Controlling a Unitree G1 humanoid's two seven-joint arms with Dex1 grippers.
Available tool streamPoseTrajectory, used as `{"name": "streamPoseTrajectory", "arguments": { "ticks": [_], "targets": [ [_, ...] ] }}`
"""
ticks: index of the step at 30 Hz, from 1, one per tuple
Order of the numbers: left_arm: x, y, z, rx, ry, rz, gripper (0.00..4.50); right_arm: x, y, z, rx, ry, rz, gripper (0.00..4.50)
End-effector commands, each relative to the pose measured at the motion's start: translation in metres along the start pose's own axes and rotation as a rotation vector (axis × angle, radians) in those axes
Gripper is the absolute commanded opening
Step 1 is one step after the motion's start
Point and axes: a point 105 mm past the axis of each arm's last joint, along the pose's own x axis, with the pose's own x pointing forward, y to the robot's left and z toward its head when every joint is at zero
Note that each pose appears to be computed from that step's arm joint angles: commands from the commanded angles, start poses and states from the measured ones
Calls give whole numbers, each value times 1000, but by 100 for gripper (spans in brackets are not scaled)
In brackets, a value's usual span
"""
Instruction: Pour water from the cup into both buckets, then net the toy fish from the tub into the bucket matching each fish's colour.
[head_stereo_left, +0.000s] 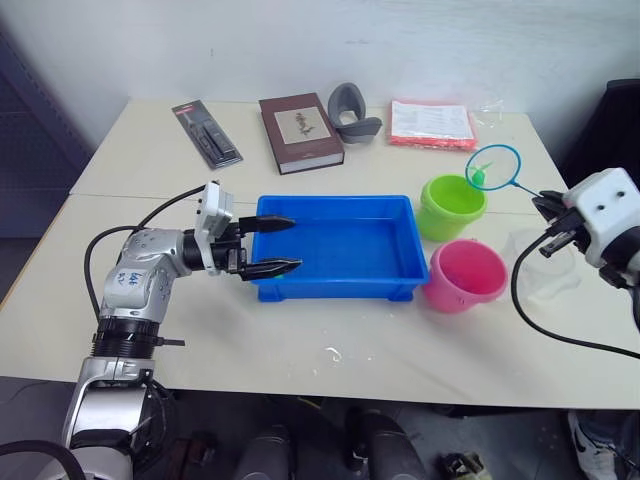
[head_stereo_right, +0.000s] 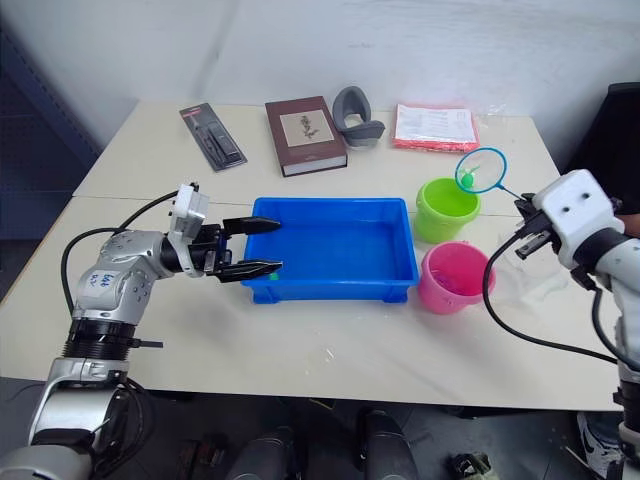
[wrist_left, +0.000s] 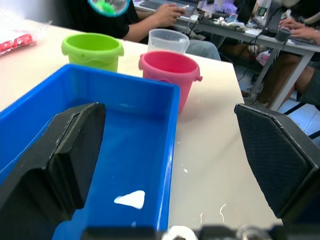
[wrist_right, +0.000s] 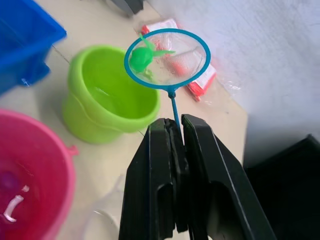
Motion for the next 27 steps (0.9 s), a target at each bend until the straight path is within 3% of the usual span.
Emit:
{"name": "streamPoseTrajectory", "arguments": {
  "ticks": [1, 6, 9, 13, 20, 27],
  "targets": [
    [5, -2, 9, 23, -41, 0, 445, 5, -6, 5, -152, -38, -79, 0],
    [14, -1, 11, 28, -85, 30, 445, 15, 1, -3, -505, -17, -93, 0],
    [14, -1, 12, 28, -97, 47, 445, 18, 8, 1, -722, -71, -71, 0],
    [17, -2, 11, 27, -107, 53, 445, 22, -2, -2, -942, -71, -170, 0],
    [30, -4, 17, 35, -153, 26, 445, 32, 16, -5, -1069, -141, -58, 0],
    [33, -7, 16, 29, -162, 22, 445, 35, 1, -8, -1060, -109, -88, 0]
  ]
}}
